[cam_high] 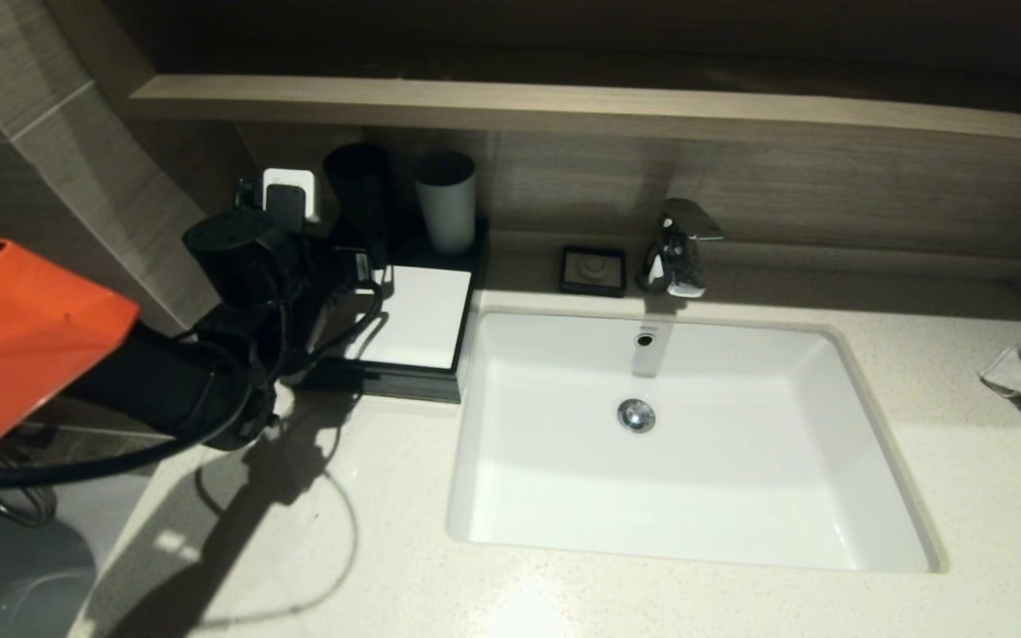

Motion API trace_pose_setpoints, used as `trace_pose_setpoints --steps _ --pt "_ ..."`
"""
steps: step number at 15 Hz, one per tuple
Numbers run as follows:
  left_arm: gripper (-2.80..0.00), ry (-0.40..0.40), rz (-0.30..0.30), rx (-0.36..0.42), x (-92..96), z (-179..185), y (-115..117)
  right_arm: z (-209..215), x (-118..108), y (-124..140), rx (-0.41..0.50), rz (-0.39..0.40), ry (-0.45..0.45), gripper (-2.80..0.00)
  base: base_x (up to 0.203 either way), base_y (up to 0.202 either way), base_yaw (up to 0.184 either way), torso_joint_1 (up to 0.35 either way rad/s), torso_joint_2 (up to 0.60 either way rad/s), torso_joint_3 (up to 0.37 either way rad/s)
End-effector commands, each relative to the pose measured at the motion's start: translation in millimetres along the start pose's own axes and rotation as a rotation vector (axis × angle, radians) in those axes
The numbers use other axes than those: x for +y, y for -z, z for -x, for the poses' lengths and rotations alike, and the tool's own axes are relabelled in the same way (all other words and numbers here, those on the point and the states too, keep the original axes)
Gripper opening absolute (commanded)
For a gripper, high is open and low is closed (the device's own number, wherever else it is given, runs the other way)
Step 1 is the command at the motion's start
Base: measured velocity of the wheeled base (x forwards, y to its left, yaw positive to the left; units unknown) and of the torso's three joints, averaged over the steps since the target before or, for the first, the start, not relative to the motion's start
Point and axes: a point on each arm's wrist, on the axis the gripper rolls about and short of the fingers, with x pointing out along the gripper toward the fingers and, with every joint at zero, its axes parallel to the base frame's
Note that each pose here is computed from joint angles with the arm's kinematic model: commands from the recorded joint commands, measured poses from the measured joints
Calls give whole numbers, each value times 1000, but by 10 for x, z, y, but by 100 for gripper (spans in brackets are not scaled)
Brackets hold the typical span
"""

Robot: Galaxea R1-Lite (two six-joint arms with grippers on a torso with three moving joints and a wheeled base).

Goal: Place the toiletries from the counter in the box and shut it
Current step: Place the cup on the storage box

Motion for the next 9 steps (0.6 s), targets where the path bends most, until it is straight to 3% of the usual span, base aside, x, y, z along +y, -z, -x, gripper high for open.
trace_pose_setpoints --steps 1,5,9 --pt "-280 2 21 16 62 93 -178 0 0 0 0 0 0 -280 0 0 0 0 0 0" --pt "-280 21 61 124 83 126 -242 0 0 0 0 0 0 -280 0 0 0 0 0 0" --pt "-280 24 53 161 56 99 -136 0 0 0 0 0 0 -280 0 0 0 0 0 0"
